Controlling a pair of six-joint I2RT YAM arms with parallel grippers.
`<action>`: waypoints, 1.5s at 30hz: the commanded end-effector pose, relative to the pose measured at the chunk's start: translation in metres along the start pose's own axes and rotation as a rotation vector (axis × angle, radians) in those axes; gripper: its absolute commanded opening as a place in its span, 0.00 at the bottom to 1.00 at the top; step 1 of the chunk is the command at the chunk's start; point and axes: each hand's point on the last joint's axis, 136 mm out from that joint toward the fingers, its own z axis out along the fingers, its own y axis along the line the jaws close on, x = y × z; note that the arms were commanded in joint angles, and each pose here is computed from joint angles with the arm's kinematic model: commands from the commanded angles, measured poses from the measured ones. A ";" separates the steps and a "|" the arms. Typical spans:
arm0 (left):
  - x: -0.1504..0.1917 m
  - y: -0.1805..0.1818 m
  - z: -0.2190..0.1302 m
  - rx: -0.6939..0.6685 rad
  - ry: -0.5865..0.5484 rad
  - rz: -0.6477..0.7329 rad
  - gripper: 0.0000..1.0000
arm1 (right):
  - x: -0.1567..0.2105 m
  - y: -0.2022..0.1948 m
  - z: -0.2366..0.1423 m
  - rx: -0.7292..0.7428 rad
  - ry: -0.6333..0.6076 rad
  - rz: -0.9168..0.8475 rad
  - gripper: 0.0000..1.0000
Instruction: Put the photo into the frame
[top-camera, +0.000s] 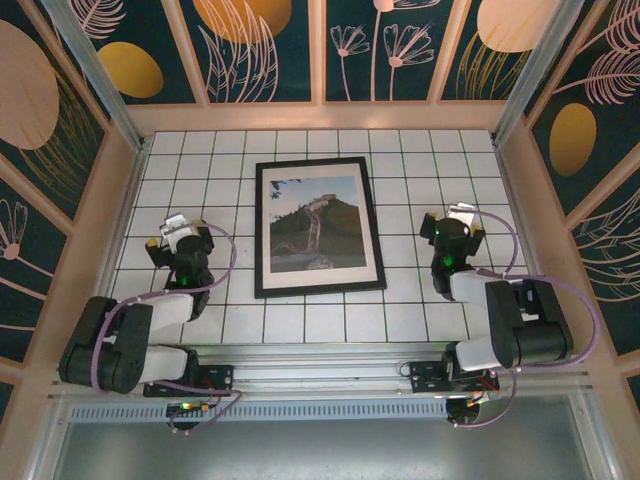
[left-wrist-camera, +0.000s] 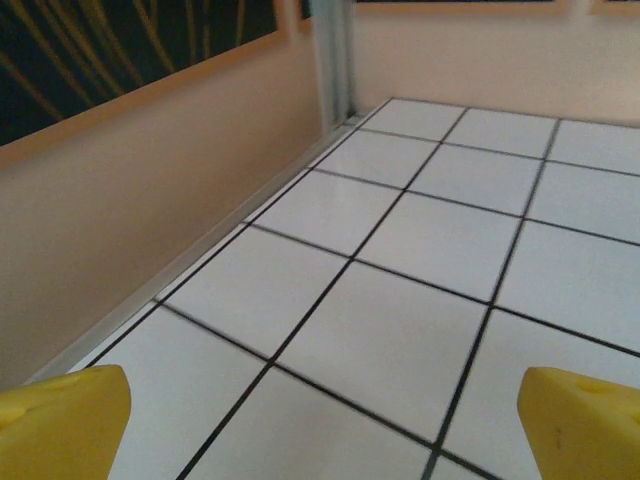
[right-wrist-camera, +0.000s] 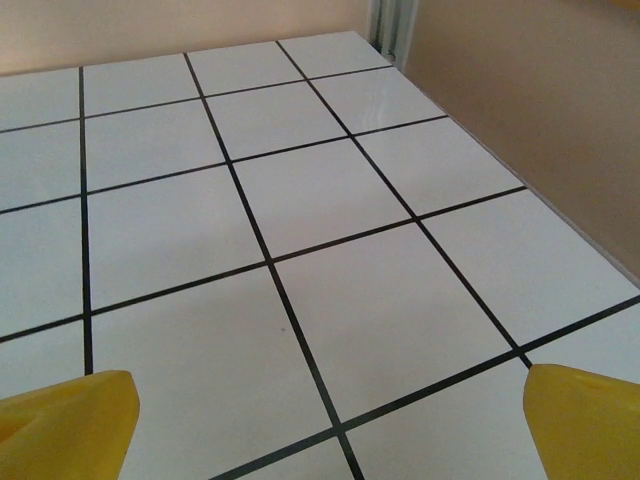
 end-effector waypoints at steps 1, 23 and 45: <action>-0.033 -0.011 0.000 0.081 -0.136 -0.061 0.99 | -0.022 0.001 -0.001 -0.018 -0.114 0.002 0.99; -0.014 -0.044 0.011 0.378 -0.114 -0.024 0.99 | -0.025 -0.005 -0.008 -0.215 -0.266 0.129 0.99; -0.018 -0.037 0.012 0.341 -0.135 -0.048 0.99 | -0.026 -0.003 -0.008 -0.216 -0.270 0.117 0.99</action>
